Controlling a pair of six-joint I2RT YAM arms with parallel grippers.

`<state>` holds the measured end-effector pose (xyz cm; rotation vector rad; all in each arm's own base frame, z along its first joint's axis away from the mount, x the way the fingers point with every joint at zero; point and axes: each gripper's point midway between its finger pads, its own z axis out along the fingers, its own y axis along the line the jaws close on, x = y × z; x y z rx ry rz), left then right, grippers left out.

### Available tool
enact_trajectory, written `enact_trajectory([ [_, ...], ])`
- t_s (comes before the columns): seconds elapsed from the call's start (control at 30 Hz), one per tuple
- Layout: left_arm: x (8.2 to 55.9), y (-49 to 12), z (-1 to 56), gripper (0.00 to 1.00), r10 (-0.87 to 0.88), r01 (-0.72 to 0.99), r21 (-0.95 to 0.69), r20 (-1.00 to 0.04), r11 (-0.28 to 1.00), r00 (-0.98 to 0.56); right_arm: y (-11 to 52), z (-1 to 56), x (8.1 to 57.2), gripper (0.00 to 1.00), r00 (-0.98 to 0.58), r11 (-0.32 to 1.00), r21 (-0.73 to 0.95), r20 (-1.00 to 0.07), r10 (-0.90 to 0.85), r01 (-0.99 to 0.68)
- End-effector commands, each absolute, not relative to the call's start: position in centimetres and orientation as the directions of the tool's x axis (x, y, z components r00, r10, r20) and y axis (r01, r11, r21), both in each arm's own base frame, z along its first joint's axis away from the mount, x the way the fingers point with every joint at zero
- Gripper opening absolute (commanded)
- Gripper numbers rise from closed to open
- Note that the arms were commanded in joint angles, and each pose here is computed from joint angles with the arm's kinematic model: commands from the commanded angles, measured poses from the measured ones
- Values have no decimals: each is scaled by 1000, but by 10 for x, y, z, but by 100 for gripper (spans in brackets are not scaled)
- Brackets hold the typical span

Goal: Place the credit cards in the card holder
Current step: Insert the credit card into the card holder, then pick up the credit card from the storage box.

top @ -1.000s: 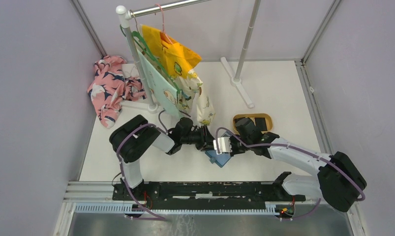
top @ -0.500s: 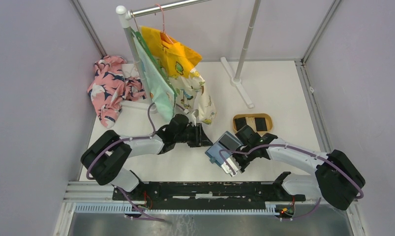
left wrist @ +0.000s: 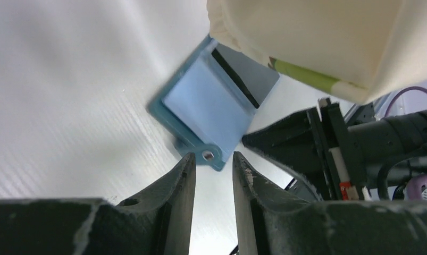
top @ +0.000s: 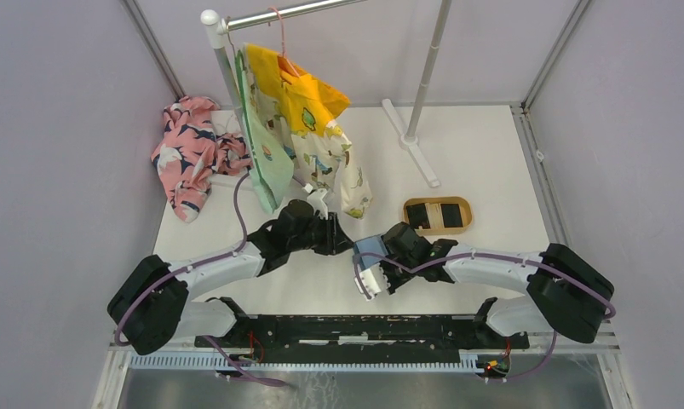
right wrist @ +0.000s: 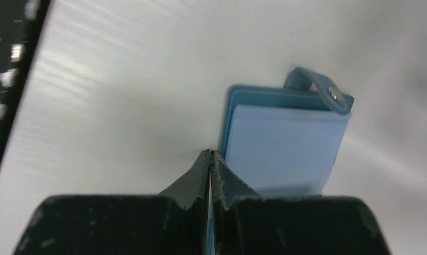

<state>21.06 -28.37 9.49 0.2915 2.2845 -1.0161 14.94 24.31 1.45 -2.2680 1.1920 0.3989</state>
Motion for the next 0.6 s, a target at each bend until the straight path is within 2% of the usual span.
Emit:
enact_trajectory([
  [0.0, 212, -277, 98, 38, -5, 492, -532, -682, 689, -731, 258, 33, 196, 8, 428, -211, -440, -481, -765, -873],
  [0.17, 207, -277, 112, 39, -32, 528, -549, -713, 648, -701, 264, 51, 150, 12, 494, -417, -277, -606, -623, -866],
  [0.27, 204, -278, 122, 41, -49, 549, -556, -729, 624, -683, 254, 80, 153, 13, 473, -415, -264, -681, -560, -871],
  [0.43, 200, -281, 139, 46, -84, 596, -567, -760, 568, -644, 221, 122, 200, 20, 391, -169, -361, -733, -557, -917],
  [0.5, 199, -280, 147, 50, -111, 616, -567, -778, 548, -618, 203, 138, 230, 25, 334, 6, -413, -745, -577, -911],
  [0.57, 199, -279, 156, 56, -136, 630, -562, -794, 535, -593, 177, 147, 260, 36, 239, 207, -443, -756, -609, -873],
])
